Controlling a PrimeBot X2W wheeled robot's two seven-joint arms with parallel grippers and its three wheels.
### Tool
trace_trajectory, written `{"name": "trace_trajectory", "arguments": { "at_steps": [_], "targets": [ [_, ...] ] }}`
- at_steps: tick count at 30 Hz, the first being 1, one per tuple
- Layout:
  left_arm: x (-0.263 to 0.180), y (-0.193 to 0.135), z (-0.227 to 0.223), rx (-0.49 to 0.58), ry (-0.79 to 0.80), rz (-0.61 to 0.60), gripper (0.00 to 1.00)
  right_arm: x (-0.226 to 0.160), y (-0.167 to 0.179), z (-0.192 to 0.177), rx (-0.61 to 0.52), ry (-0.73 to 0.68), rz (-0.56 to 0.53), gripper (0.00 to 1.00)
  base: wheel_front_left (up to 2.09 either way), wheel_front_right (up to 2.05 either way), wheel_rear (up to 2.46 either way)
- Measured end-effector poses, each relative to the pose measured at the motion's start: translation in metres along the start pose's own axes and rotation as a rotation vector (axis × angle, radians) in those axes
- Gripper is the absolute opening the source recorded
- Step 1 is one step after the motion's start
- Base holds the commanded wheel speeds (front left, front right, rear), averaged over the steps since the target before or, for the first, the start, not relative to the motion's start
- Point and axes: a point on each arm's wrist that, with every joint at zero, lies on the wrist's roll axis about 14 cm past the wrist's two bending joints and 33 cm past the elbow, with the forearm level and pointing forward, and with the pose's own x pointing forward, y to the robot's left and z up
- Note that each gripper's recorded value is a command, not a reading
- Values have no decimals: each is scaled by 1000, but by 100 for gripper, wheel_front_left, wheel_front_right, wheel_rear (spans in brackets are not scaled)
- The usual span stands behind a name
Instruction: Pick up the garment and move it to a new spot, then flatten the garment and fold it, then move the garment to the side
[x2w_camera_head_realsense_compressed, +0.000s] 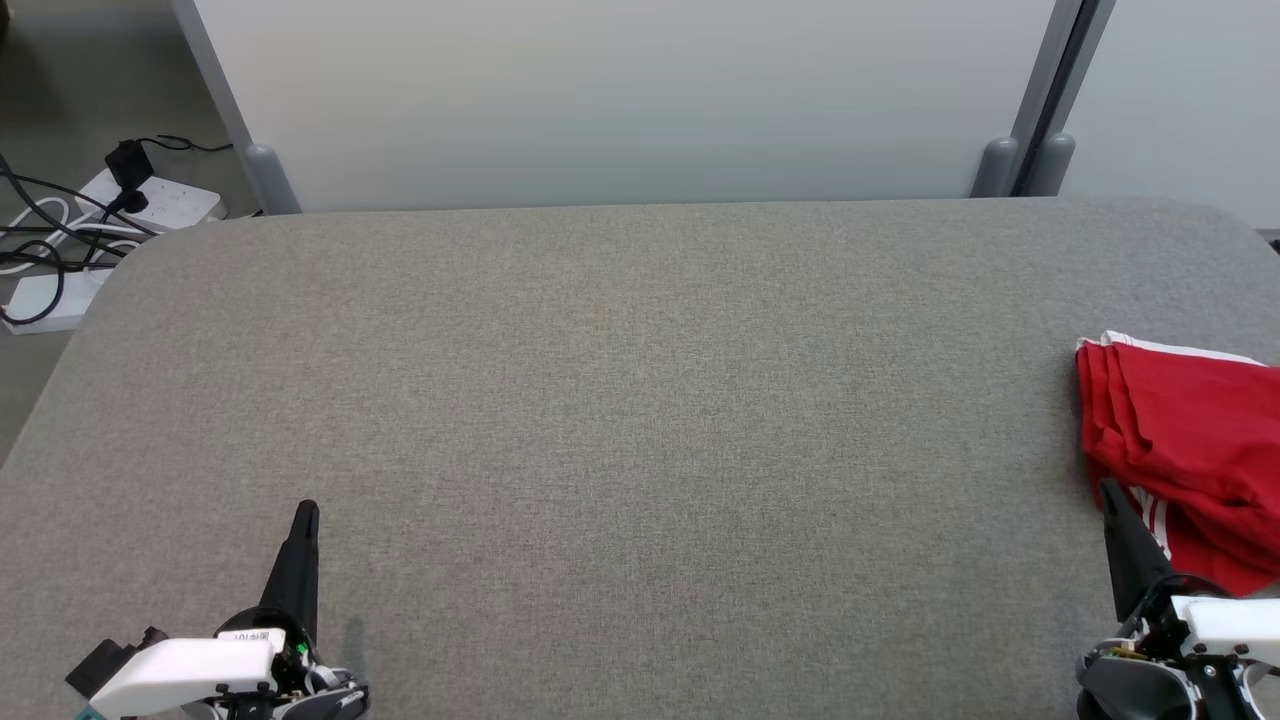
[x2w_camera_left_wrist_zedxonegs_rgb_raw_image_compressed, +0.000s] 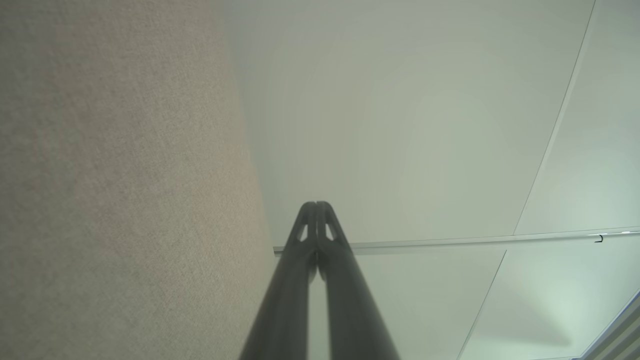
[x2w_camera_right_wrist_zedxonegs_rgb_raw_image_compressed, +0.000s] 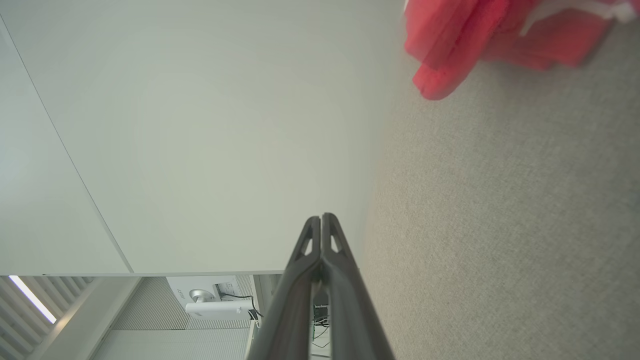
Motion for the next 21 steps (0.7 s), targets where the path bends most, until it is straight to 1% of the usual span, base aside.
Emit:
{"name": "trace_trajectory", "arguments": {
  "at_steps": [21],
  "targets": [
    [0, 0, 0, 0, 0, 0, 0, 0, 0, 0, 0, 0, 0, 0, 0, 0, 0]
  ]
}}
